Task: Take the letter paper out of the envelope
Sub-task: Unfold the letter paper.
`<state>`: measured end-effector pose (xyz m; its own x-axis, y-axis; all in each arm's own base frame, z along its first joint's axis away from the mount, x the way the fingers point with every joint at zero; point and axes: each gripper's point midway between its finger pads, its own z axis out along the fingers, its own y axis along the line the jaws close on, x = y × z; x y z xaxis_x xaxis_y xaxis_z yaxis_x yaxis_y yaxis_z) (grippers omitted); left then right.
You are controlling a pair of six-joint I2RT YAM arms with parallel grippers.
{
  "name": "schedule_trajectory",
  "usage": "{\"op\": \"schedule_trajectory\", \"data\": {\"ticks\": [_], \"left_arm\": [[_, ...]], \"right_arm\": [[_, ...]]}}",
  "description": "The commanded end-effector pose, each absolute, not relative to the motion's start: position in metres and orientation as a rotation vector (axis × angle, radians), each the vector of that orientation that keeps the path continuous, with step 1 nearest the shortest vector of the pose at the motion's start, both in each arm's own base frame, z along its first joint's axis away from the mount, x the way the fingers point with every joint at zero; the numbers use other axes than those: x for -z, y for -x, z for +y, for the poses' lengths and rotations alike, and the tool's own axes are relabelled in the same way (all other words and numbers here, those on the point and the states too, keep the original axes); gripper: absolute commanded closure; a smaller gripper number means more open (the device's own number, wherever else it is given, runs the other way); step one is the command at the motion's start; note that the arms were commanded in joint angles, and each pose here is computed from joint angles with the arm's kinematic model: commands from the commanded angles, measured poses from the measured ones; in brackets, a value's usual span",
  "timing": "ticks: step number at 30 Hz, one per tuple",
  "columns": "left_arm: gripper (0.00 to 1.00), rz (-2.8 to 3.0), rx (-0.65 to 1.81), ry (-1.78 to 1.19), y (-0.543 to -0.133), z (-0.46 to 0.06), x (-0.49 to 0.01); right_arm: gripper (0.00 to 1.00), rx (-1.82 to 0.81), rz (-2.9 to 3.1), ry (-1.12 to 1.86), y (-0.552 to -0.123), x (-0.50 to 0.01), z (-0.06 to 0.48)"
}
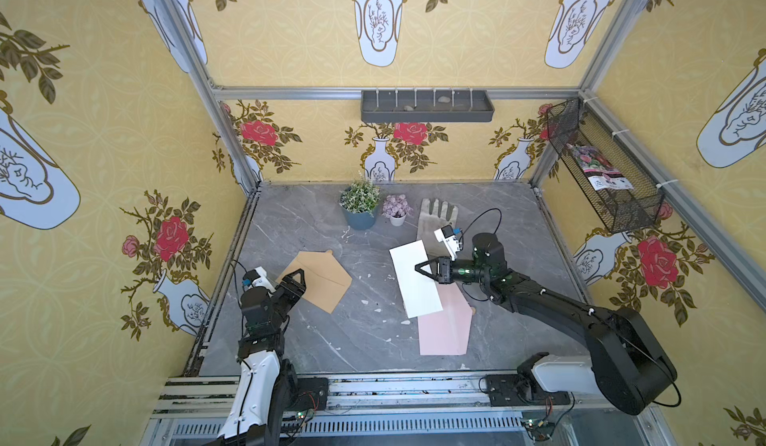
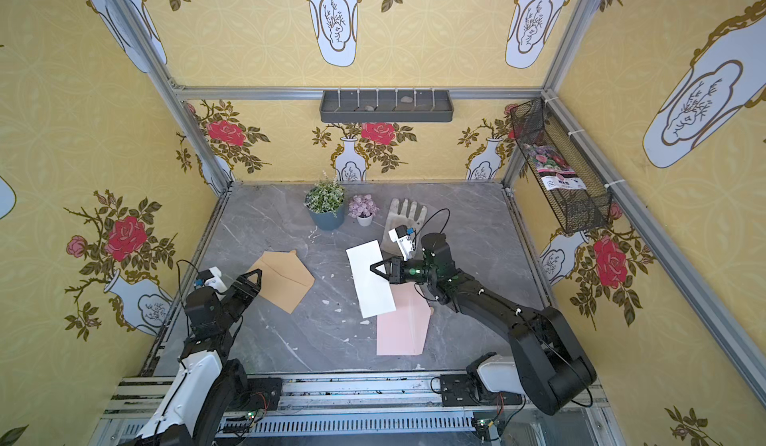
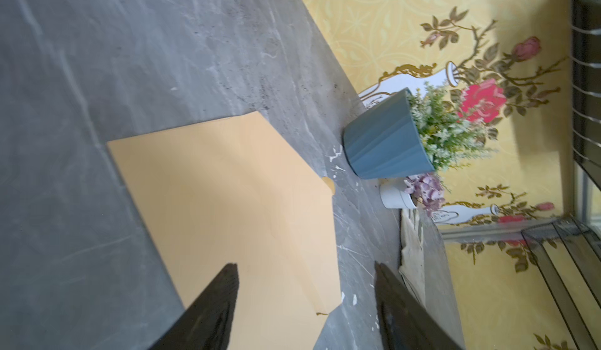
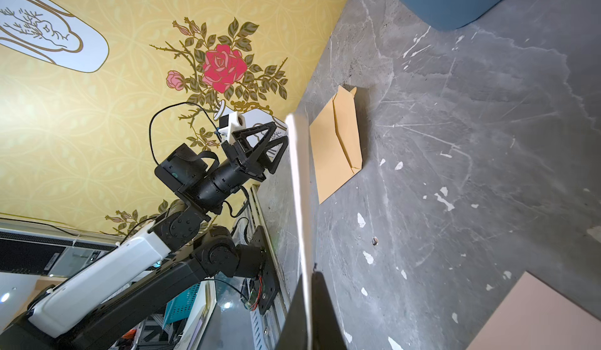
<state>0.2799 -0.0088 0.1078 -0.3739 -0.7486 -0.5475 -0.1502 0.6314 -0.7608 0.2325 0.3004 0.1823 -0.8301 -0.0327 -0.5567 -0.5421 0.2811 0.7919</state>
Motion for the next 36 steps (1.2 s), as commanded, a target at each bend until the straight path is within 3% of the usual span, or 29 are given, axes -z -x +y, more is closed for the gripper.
{"op": "schedule_trajectory", "data": {"ticks": [1,9,19,36], "left_arm": [[0.37,1.841,0.853,0.437,-0.287,-0.044,-0.141],[0.37,1.814,1.083,-0.107,-0.281,-0.148,-0.178],[0.36,1.680,1.284,-0.475,-0.246,-0.208,-0.205],[0.45,1.635,1.400,-0.653,-0.224,-0.239,-0.212]], "right_arm": [[1.00,-1.641,2.013,0.556,-0.238,-0.205,0.310],[1.00,-1.660,2.006,0.600,-0.247,-0.214,0.328],[1.00,-1.664,1.965,0.608,-0.247,-0.235,0.333],[1.00,-1.725,1.859,0.629,-0.247,-0.271,0.338]]}}
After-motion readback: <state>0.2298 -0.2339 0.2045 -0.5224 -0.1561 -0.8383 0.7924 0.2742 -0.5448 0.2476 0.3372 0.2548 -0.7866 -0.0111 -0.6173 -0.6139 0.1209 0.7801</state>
